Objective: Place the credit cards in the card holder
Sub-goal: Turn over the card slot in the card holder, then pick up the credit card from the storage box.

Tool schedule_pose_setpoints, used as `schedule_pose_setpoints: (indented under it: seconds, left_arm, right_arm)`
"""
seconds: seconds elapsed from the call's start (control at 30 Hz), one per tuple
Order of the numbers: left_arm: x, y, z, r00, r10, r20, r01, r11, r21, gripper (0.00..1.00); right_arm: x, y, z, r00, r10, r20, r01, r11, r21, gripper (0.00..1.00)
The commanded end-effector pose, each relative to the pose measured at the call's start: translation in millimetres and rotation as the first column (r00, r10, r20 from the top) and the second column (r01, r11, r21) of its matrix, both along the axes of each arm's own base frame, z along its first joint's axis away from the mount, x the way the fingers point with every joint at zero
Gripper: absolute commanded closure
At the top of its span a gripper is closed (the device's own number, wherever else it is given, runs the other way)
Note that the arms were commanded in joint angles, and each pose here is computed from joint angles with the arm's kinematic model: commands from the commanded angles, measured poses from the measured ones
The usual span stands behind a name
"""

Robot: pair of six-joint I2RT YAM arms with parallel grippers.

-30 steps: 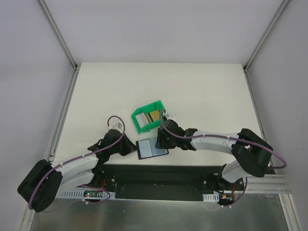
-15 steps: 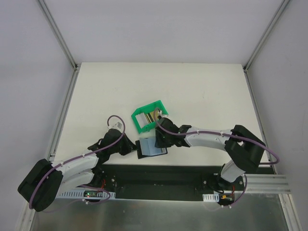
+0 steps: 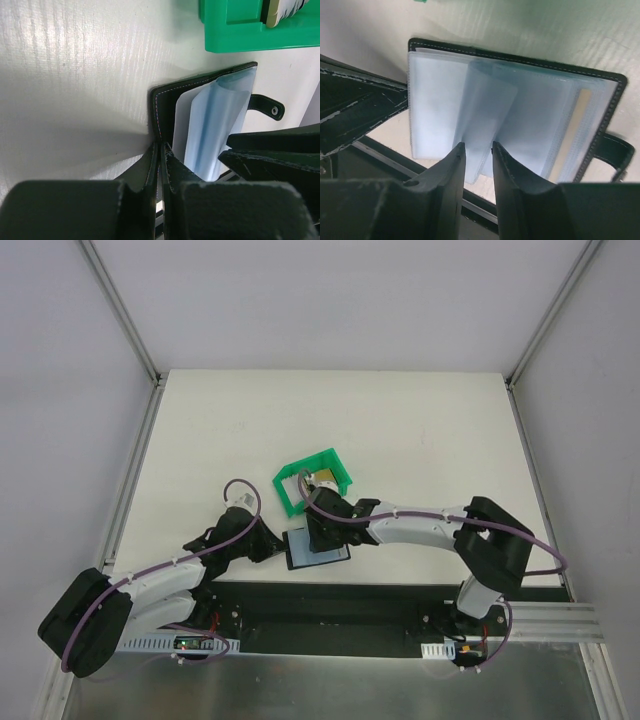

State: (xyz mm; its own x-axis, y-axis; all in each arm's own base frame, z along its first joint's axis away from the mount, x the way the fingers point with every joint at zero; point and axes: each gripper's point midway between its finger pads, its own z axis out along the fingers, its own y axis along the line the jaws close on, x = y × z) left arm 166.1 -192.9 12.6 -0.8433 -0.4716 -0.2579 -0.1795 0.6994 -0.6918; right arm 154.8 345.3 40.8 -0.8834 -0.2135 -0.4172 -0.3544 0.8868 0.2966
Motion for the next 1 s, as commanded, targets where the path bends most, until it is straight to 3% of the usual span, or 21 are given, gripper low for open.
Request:
schedule_pose_setpoints:
  seconds: [0.0,0.27,0.57,0.97]
  left_arm:
    - [-11,17,-20,0.998,0.009,-0.055,-0.004,0.996,0.089,1.00]
    - [-13,20,-23,0.998,0.020,-0.058,-0.014,0.996,0.092,1.00]
    - [-13,21,-24,0.998,0.019,-0.057,-0.014,0.995,0.096,1.00]
    - [-6,28,-23,0.999,0.037,-0.040,-0.031,0.991,0.127,1.00]
  right_arm:
    - [-7,28,6,0.995,0.077,-0.057,-0.070,0.990,0.125,0.68]
    - [-16,74,53,0.979,0.202,-0.017,-0.178,0.895,0.408,0.59]
    - [22,7,50,0.992,-0.052,0.118,0.018,0.960,0.278,0.57]
    - [71,2,105,0.972,-0.022,0.233,-0.041,0.965,0.260,0.45]
